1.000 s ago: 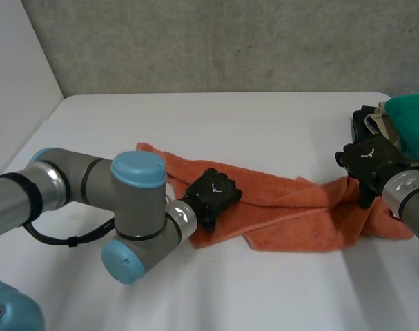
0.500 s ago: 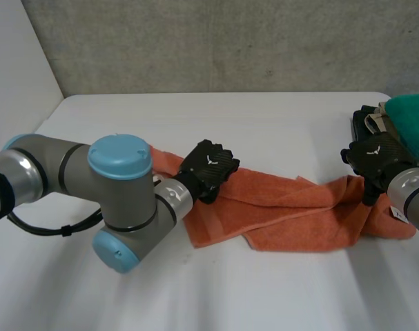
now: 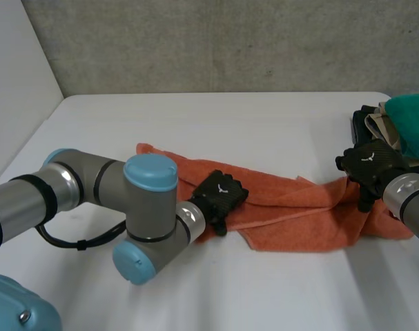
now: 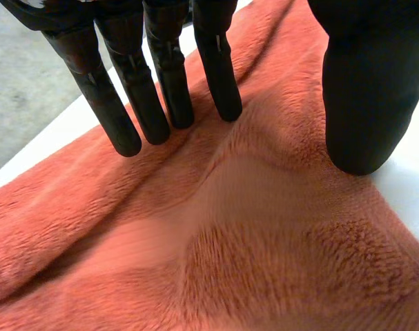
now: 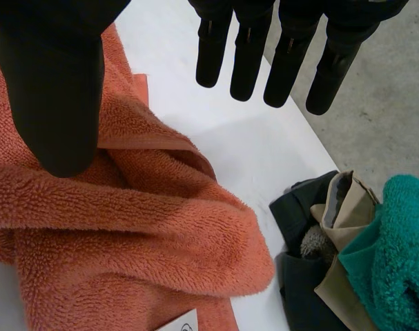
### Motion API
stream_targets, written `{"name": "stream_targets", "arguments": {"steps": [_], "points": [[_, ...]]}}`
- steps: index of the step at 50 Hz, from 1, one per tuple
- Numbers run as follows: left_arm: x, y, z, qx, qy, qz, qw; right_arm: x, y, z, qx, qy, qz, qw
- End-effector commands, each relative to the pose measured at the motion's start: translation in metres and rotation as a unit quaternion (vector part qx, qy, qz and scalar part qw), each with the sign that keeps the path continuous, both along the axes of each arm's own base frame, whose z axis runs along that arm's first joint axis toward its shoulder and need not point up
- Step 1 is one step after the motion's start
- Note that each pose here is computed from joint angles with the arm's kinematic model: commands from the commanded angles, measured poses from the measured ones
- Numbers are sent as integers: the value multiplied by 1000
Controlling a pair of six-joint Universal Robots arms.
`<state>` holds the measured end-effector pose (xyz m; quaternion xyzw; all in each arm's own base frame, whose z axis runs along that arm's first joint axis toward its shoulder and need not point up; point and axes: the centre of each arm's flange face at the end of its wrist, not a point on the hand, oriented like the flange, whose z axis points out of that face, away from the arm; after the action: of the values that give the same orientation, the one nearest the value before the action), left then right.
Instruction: Fold the laundry.
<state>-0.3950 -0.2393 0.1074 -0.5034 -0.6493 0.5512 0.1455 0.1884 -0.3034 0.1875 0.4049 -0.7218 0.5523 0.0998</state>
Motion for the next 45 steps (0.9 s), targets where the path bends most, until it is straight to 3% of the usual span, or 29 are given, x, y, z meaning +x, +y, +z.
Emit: {"name": "stream_targets", "arguments": {"steps": [1, 10, 16, 26, 35, 45], "points": [[-1, -19, -2, -27, 10, 20, 999, -3, -1, 1, -1, -1, -3, 1000], [-3, -34, 0, -75, -4, 16, 997, -2, 0, -1, 0, 0, -1, 1000], [6, -43, 31, -98, 11, 43, 994, 0, 0, 3, -5, -3, 1, 1000], [53, -17, 127, -146, 66, 79, 984, -11, -20, 29, -5, -48, -20, 999], [100, -12, 160, -172, 53, 106, 978, -7, -23, 31, 138, -56, 38, 988], [139, 1, 165, -153, 41, 125, 980, -4, -62, 28, 95, -24, 90, 991]]}}
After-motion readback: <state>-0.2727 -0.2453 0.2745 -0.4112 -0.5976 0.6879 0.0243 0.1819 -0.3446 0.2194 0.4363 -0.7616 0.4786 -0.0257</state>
